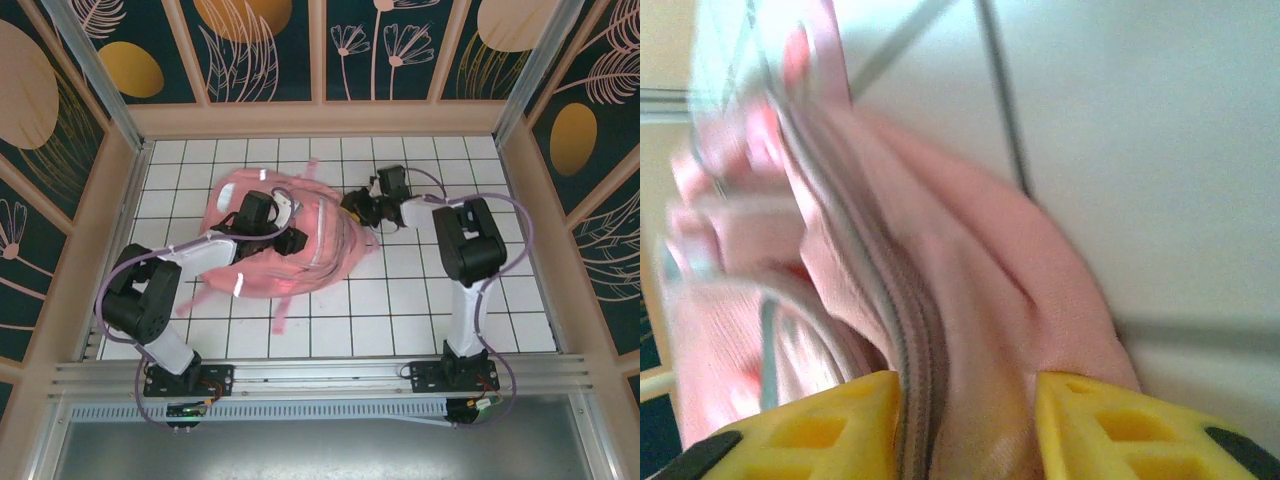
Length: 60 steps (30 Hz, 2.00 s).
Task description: Pack the student bag
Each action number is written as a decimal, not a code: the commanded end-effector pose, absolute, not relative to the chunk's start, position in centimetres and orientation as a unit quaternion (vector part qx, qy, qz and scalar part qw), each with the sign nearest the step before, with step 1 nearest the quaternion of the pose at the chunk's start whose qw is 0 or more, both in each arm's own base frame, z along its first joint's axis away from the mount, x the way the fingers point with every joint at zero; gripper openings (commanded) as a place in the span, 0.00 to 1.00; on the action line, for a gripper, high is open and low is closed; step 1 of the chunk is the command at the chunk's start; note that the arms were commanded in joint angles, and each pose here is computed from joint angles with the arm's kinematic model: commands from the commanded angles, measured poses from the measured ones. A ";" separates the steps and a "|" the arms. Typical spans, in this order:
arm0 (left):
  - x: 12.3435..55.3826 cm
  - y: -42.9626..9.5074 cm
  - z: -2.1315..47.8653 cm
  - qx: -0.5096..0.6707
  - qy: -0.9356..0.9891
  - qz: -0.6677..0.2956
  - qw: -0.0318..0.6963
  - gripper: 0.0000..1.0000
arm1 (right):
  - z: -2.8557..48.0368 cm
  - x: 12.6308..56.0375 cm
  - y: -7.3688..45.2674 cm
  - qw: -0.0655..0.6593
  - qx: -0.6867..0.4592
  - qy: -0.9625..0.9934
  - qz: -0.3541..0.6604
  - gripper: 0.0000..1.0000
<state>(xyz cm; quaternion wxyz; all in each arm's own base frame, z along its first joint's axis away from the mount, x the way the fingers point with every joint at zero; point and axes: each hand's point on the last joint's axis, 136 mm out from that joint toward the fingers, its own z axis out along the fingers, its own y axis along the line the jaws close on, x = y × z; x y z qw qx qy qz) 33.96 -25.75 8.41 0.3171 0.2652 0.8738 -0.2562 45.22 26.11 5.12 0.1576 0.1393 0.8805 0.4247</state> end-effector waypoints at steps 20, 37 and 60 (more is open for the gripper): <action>35.7 -25.0 13.5 0.371 0.821 -0.234 0.365 0.54 | 8.6 30.3 18.8 0.150 0.154 0.904 0.371 0.60; 30.4 -22.8 7.9 0.307 0.865 -0.247 0.311 0.52 | 5.7 33.6 26.4 0.115 0.089 0.919 0.365 0.43; 33.2 -30.3 18.1 0.564 0.671 -0.306 0.372 0.54 | 8.8 25.0 15.8 0.175 0.119 0.952 0.222 0.57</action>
